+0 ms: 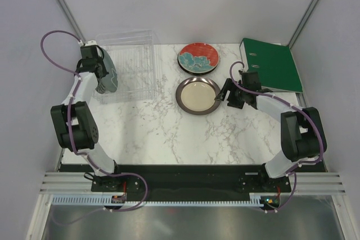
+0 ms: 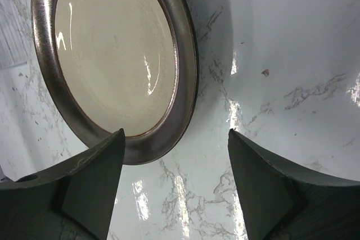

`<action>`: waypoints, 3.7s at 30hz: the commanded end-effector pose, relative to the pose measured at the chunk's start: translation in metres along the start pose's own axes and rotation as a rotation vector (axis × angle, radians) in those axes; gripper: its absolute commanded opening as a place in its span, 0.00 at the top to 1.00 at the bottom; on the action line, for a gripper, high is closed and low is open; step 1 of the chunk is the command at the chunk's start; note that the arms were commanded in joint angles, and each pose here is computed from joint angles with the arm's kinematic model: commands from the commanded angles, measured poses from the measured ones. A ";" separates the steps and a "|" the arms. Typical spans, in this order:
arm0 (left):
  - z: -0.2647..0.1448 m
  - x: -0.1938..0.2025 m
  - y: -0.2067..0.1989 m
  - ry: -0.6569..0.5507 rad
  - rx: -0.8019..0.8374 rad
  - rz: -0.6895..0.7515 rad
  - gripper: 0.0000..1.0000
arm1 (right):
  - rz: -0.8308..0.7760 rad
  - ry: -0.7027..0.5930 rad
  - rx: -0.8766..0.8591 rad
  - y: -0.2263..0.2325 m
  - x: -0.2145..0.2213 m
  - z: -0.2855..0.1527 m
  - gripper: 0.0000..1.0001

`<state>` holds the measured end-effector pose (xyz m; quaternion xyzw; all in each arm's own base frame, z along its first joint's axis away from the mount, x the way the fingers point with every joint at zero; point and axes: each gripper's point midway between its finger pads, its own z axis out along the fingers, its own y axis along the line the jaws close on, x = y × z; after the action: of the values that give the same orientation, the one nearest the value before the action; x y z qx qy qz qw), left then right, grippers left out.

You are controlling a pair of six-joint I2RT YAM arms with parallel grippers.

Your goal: Unload the plates from the dish rack

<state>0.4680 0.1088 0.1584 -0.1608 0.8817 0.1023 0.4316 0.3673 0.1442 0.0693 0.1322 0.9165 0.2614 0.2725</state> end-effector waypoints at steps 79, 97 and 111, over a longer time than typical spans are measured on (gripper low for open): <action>-0.268 0.026 -0.253 0.008 1.211 -0.261 0.98 | 0.038 0.074 -1.093 0.241 -0.012 -0.028 1.00; -0.224 -0.005 -0.183 -0.237 0.716 -0.116 0.28 | 0.006 -0.224 -0.681 0.155 -0.078 -0.062 1.00; -0.171 -0.048 -0.061 -0.430 0.089 -0.024 0.23 | 0.047 -0.129 -0.477 0.095 -0.057 -0.012 1.00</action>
<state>0.3898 -0.0408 0.2923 -0.1079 0.7845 -0.0190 0.6104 0.4098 0.1853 0.1383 0.1350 0.8281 0.4350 0.3267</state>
